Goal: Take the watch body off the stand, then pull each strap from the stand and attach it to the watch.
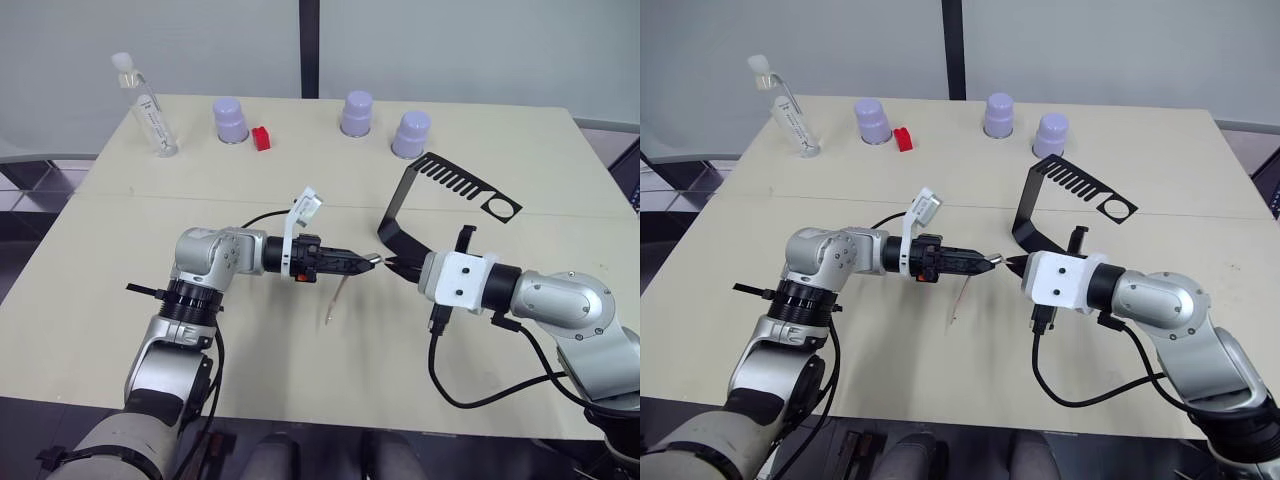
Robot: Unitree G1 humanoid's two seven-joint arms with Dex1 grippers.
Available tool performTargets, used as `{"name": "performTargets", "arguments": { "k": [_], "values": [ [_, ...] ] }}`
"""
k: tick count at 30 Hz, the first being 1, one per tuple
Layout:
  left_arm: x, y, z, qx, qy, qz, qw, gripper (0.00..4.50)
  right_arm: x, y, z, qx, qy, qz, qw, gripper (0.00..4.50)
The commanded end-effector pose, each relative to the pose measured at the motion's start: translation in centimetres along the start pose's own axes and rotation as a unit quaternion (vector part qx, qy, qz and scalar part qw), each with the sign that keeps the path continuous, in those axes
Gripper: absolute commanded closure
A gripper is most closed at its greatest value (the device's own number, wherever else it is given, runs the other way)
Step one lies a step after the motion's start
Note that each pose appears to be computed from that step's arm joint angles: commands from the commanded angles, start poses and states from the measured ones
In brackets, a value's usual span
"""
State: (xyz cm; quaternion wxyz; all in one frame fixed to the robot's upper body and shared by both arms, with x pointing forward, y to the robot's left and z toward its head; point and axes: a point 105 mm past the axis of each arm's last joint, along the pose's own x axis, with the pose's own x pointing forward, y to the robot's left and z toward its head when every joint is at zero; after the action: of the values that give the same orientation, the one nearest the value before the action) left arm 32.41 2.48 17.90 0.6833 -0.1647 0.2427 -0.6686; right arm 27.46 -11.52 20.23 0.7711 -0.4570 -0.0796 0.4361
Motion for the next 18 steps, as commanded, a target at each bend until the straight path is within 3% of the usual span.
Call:
{"name": "performTargets", "arguments": {
  "k": [1,18],
  "values": [
    [1.36,-1.98,0.6,0.024,0.003,-0.05,0.998,2.92,0.19,0.04,1.83,-0.028,-0.032,0.005,0.999,4.5],
    [1.55,-2.57,0.39,0.028,0.013,-0.062,0.998,2.92,0.37,0.03,1.73,-0.025,-0.03,0.019,0.999,4.5]
  ]
}}
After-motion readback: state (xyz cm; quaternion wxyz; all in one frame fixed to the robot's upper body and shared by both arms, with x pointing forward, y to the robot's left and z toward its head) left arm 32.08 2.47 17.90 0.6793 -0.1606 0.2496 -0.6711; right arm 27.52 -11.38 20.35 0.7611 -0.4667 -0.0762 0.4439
